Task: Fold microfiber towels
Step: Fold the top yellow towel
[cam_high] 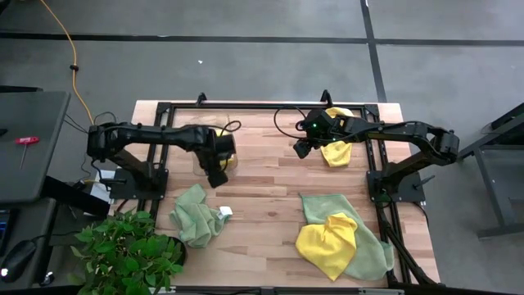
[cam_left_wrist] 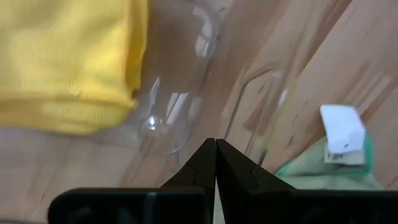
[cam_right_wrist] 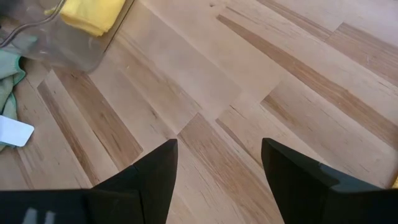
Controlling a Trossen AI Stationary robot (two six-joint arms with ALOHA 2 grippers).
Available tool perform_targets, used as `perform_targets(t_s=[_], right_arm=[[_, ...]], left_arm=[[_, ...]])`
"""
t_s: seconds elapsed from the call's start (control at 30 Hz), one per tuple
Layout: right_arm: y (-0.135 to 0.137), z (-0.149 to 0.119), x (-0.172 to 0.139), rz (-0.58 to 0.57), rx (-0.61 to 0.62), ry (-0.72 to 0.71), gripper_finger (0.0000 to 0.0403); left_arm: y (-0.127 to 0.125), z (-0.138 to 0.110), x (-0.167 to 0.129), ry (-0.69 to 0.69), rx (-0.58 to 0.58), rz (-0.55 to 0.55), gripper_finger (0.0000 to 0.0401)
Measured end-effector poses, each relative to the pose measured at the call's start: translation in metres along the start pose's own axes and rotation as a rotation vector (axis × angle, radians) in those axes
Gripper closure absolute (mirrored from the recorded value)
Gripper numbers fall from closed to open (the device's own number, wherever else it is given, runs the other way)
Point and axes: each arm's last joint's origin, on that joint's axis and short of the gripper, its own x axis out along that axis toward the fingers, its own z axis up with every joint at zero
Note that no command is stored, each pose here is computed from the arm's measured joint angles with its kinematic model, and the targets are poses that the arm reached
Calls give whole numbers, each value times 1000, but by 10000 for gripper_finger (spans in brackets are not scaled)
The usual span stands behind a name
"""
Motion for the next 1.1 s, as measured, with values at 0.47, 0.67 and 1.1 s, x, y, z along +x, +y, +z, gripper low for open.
perform_targets(t_s=[0.47, 0.67, 1.1], right_arm=[[0, 0, 0, 0, -7, 0, 179], [0, 0, 0, 0, -7, 0, 179], [0, 0, 0, 0, 0, -1, 179]], left_arm=[[21, -14, -3, 164, -2, 134, 401], [33, -15, -4, 196, -12, 187, 401], [43, -2, -34, 66, -10, 183, 401]])
